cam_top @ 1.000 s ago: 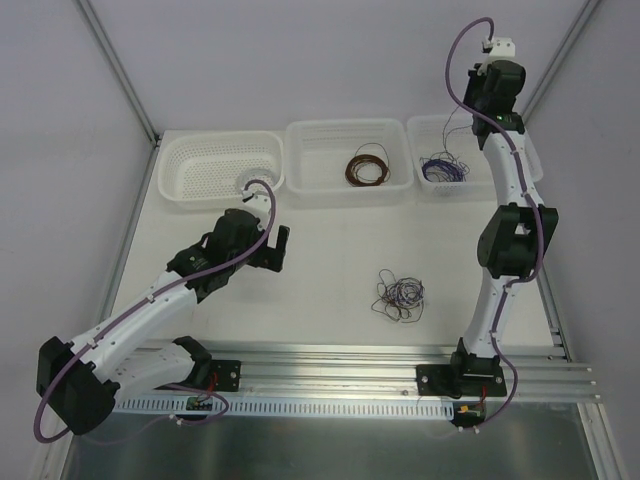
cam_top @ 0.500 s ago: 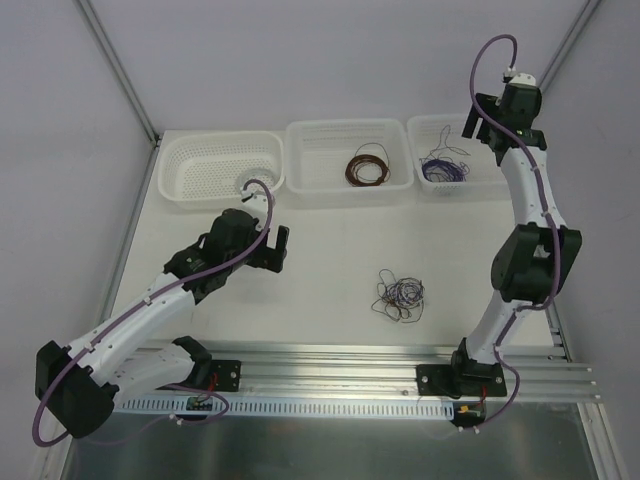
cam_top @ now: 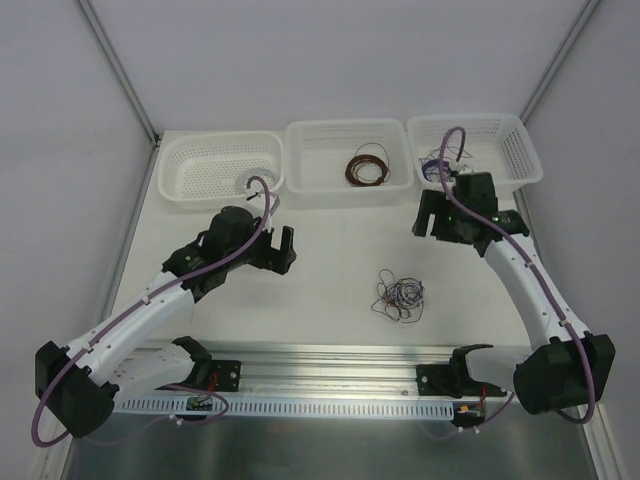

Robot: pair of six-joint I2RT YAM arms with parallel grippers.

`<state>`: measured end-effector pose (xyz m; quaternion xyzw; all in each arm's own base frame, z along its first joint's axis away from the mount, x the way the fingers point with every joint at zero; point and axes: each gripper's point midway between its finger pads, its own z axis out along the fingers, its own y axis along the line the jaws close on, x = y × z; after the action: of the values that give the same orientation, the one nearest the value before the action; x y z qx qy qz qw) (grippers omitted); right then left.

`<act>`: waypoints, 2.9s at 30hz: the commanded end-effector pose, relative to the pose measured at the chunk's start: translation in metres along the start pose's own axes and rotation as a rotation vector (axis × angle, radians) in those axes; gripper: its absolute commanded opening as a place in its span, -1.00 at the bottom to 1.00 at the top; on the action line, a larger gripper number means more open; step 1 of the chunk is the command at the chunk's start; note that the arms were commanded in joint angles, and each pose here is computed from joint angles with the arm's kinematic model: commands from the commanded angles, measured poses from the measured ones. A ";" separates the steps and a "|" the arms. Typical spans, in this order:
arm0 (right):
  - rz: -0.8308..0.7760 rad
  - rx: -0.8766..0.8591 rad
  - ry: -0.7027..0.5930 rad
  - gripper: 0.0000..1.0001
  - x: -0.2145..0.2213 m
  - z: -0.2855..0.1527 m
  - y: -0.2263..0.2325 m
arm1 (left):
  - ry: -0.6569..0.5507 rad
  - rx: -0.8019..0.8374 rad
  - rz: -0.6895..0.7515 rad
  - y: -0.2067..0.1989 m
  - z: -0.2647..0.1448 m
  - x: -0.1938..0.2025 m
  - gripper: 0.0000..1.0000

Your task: Untangle the cables

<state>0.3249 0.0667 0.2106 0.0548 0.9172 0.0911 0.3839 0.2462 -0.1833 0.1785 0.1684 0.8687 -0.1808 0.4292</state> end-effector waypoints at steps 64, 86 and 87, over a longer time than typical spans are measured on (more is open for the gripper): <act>0.034 -0.291 0.273 0.22 0.225 0.042 0.117 | 0.400 0.007 -0.210 -0.147 0.097 0.102 -0.74; 0.008 -0.093 0.283 -0.99 0.223 0.040 0.073 | -0.084 -0.089 -0.151 -0.063 -0.036 -0.063 -1.00; 0.012 -0.076 0.285 -0.99 0.222 0.040 0.067 | -0.101 -0.102 -0.153 -0.054 -0.043 -0.068 -1.00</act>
<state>0.1926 0.1885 0.0297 0.0177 0.9596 0.1545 0.2343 0.2228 -0.2656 0.2400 0.0835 0.8731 -0.2240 0.4249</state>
